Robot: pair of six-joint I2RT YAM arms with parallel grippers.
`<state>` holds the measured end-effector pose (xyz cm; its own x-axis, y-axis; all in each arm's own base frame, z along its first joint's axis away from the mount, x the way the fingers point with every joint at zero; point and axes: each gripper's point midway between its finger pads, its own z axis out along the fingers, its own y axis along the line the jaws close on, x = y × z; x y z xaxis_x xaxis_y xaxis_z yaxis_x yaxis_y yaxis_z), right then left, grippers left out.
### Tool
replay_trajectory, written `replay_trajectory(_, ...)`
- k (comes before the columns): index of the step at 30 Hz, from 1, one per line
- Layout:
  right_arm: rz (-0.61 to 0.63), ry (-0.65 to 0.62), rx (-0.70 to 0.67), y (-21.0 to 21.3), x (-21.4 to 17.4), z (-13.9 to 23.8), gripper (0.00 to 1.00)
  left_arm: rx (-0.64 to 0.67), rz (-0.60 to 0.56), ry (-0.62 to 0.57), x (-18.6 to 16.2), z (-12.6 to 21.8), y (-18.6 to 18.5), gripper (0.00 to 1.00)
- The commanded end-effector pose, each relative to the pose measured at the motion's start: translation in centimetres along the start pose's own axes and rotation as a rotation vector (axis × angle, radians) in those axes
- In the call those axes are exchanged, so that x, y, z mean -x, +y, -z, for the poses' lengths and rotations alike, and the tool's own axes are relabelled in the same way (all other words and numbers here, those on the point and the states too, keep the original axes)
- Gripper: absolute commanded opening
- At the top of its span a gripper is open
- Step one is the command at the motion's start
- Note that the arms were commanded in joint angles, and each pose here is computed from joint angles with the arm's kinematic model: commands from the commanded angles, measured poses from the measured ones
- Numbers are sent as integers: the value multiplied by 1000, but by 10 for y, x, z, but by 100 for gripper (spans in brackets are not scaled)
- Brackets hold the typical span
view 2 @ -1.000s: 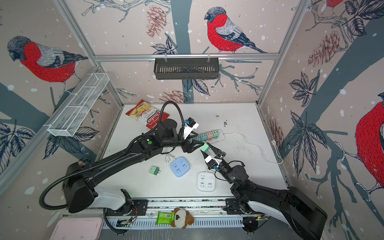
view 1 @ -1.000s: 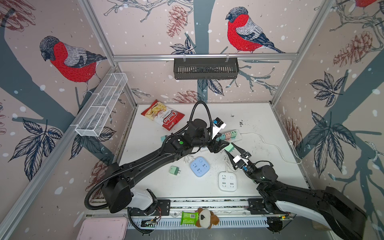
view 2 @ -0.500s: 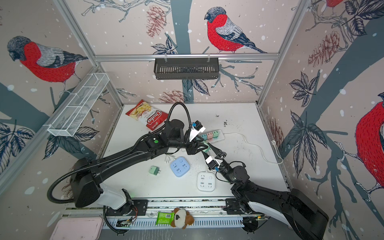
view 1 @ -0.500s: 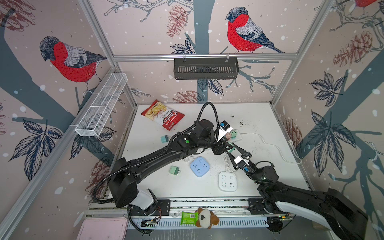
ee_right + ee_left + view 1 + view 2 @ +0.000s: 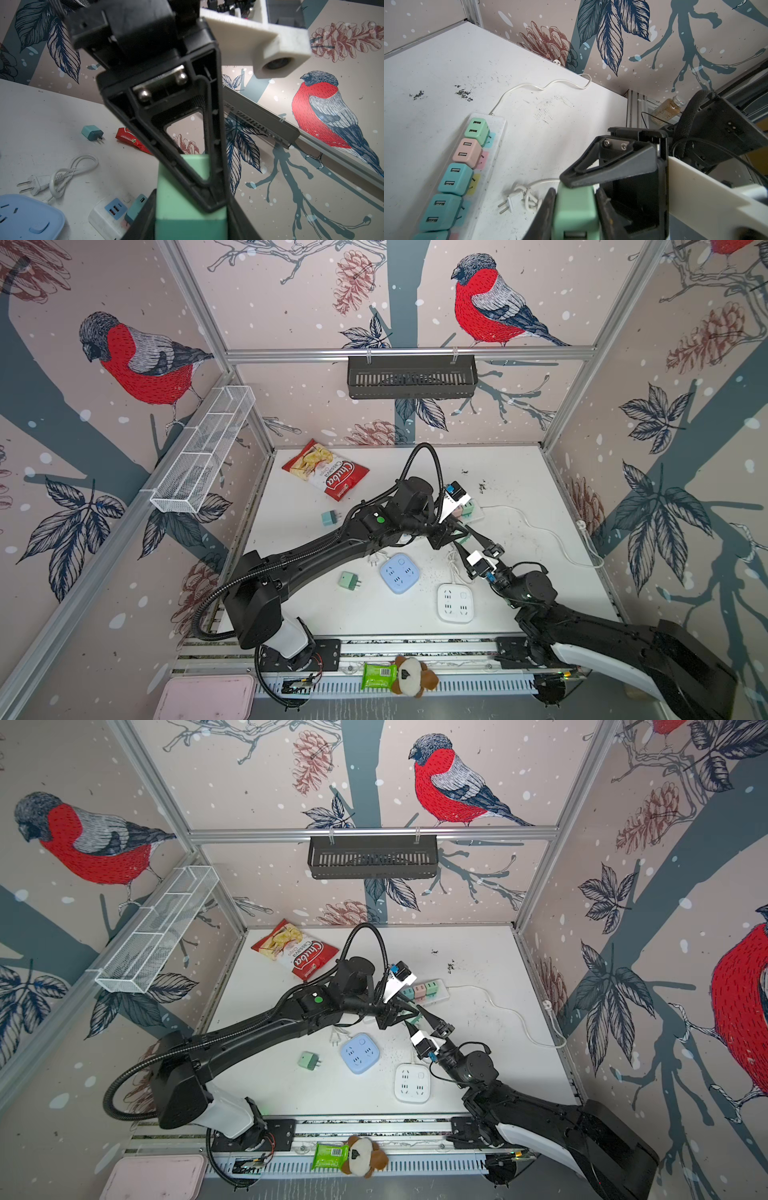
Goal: Insert the plug
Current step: 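Bring the charger to the left gripper and close the left gripper on it, then withdraw the right gripper while the left gripper carries the charger to the white socket box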
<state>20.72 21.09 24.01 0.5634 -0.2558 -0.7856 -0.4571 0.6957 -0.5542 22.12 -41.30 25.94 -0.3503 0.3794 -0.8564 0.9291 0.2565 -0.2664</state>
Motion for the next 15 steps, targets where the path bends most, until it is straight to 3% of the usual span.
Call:
replay_trajectory(1, -77, -67, -45, -15, 20, -2, 73, 52, -40, 30, -6, 1, 8, 0)
replay_trajectory(2, -81, -70, -45, -15, 21, 0, 93, 81, -38, 25, -5, 3, 13, 0)
replay_trajectory(3, -82, -78, -48, -15, 22, 2, 100, 112, -43, 17, -3, 6, 17, 0)
replay_trajectory(9, -101, -97, -62, -21, 23, 7, 100, 278, -73, -50, 8, 31, 35, 0)
replay_trajectory(15, -140, -76, -133, -38, 15, 8, 100, 312, -282, -114, 2, 54, 27, 0)
